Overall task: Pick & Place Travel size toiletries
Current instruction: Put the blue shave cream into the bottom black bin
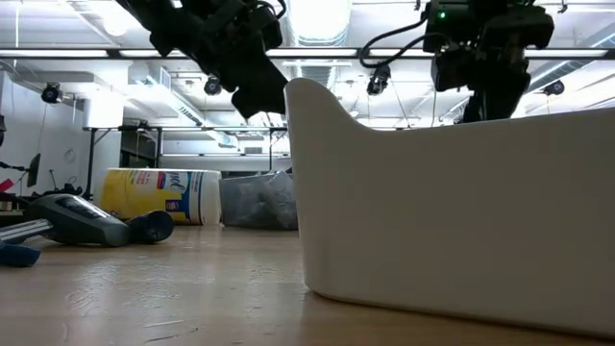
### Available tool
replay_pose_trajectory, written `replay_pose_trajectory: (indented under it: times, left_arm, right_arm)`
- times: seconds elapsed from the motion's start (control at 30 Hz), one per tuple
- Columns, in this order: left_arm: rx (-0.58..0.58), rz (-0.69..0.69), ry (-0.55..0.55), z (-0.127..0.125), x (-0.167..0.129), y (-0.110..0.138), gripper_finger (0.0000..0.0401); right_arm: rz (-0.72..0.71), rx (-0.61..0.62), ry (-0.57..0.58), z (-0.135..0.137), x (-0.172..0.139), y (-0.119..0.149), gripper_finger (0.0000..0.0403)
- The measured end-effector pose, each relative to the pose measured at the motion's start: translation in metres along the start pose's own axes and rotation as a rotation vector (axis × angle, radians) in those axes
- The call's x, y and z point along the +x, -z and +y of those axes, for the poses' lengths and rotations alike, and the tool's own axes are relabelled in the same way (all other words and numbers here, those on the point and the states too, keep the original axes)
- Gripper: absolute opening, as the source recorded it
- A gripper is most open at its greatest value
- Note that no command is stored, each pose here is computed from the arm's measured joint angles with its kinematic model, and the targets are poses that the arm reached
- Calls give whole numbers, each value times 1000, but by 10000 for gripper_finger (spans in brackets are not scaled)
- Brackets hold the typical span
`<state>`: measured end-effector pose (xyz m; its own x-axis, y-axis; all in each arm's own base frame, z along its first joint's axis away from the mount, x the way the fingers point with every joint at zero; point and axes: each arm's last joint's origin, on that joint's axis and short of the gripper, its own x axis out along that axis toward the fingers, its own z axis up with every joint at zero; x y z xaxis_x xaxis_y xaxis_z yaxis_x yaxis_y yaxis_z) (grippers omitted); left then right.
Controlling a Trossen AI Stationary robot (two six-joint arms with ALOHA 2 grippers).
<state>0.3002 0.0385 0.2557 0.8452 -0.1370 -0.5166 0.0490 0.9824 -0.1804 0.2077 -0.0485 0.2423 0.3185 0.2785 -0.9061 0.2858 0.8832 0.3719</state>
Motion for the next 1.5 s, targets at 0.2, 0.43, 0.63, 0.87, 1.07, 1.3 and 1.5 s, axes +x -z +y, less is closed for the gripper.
replay_pose_trajectory:
  times: [0.2, 0.43, 0.63, 0.87, 1.07, 1.3, 1.5]
  left_arm:
    - [4, -19, 1, 0, 0, -2, 232]
    - [1, -24, 1, 0, 0, -2, 232]
    - [18, -23, 1, 0, 0, -2, 232]
    - [35, -20, 2, -1, 0, -2, 231]
    - [37, -20, 2, -1, 0, -2, 232]
    - [41, -20, 8, -3, 1, -2, 232]
    - [46, -17, 18, -6, 1, -2, 232]
  right_arm:
    - [2, -23, 0, -2, 5, -3, 8]
    - [-3, -74, -1, -1, 5, -3, 8]
    - [-2, -64, -1, -1, 5, -3, 9]
    - [-1, -22, -2, -1, 5, -3, 37]
    - [-1, -19, -2, -1, 5, -3, 83]
    - [44, -2, -8, -1, 3, 2, 125]
    - [57, -5, -9, 1, -6, 13, 145]
